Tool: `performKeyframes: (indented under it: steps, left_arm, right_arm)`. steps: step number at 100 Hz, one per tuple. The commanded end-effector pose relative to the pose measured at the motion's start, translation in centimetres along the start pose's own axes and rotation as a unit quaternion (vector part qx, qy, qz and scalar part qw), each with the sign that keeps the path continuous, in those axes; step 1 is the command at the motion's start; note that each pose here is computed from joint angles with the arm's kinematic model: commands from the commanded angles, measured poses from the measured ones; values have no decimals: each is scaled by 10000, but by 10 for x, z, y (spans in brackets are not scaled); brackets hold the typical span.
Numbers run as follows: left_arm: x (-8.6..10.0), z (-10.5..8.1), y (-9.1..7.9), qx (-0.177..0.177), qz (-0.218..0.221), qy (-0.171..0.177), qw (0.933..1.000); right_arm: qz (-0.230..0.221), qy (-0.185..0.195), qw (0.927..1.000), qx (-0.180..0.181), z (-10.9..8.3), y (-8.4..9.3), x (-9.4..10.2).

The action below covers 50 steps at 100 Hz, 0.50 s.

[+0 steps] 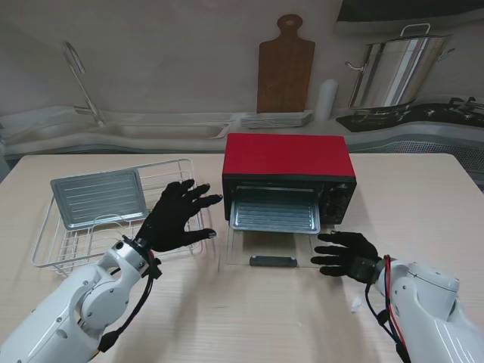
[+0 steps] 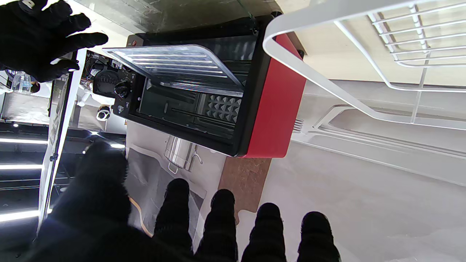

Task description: Slide the trays into the oven

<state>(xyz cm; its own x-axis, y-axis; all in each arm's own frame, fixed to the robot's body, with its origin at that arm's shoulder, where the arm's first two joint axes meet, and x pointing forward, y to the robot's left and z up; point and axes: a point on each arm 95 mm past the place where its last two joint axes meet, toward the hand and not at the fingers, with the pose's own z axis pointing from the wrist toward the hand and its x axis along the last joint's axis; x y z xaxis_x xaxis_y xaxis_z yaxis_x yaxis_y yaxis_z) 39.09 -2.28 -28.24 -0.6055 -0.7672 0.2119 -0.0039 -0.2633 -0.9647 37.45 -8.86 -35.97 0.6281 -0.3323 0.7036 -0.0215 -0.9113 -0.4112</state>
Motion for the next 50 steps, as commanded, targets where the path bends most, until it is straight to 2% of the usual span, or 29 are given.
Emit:
performKeyframes:
  steps: [1, 30, 50]
  left_arm:
    - [2, 0, 0, -56, -47, -17, 10000]
    - [-1, 0, 1, -72, -70, -60, 9999]
    - [-2, 0, 1, -97, -84, -87, 9999]
  right_arm:
    - [-44, 7, 10000, 73, -6, 1, -7]
    - [-564, 359, 9975, 208, -29, -3, -9]
    - [-1240, 746, 9888, 361, -41, -14, -6]
